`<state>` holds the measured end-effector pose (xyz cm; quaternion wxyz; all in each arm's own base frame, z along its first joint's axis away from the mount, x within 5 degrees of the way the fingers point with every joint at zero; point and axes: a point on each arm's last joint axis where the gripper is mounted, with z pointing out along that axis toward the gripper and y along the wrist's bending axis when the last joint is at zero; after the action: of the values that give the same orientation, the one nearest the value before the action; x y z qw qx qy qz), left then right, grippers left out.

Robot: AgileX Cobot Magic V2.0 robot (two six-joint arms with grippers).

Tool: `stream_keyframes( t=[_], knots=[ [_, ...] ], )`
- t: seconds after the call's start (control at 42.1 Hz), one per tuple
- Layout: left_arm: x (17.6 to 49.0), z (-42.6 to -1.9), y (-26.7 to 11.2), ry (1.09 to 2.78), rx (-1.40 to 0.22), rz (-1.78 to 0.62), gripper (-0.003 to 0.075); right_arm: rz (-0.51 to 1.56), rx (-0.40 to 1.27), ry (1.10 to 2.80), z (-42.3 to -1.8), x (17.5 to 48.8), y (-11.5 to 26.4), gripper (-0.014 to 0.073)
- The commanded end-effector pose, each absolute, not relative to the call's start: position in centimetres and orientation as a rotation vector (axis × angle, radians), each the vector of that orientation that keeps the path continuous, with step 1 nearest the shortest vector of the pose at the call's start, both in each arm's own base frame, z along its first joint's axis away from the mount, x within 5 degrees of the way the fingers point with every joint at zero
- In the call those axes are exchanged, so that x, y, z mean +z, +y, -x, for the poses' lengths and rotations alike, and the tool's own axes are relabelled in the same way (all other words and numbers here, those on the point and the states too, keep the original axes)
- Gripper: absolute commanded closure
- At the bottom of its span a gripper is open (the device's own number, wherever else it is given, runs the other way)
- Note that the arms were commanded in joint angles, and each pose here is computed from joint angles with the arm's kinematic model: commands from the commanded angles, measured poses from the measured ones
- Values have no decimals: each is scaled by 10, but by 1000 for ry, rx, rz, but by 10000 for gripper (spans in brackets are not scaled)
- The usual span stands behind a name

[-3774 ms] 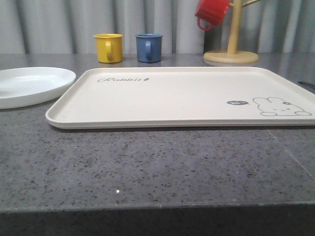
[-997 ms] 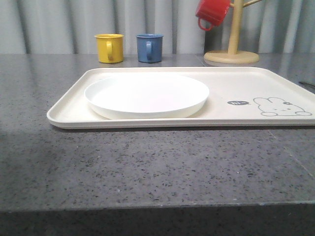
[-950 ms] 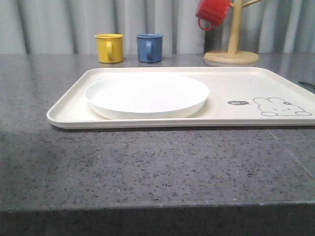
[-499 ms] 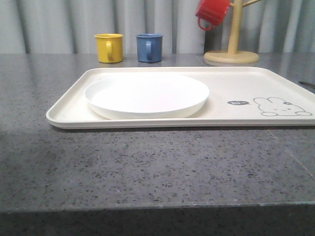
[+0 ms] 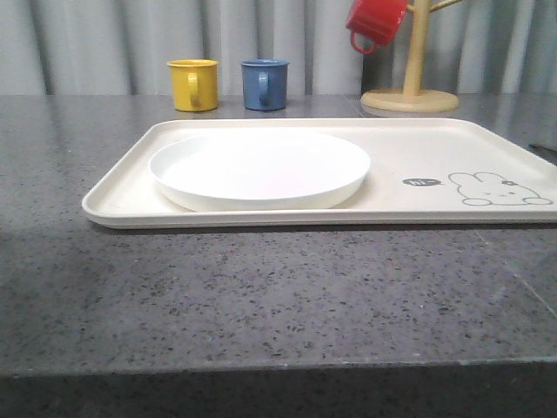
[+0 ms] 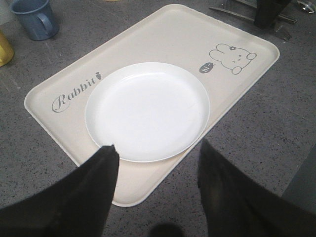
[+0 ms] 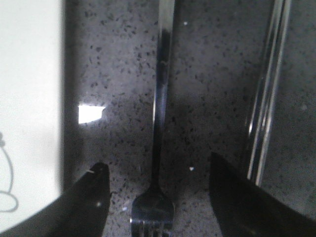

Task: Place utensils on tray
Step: 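Lower the right gripper onto the silver fork and grasp it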

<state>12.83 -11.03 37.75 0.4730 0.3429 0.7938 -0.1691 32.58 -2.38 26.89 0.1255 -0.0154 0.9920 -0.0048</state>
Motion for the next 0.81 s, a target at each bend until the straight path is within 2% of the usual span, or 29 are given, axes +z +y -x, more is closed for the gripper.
stream_keyframes(
  t=[0.0,0.142,0.332,0.57,0.783],
  knots=[
    [393,-128,-112,1847,-452,-788,352,64,-19,2798,-331,284,-24,193],
    [393,-128,-112,1847,-452,-788,352,79,3,2785,-338,277,-22,288],
    [393,-128,-112,1847,-452,-788,352,77,2,2764,-344,278,-23,303],
    [393,-128,-112,1847,-452,-788,352,77,4,2768,-344,280,-23,539],
    [393,-128,-112,1847,-452,-788,352,77,5,2771,-344,279,-23,597]
  ],
)
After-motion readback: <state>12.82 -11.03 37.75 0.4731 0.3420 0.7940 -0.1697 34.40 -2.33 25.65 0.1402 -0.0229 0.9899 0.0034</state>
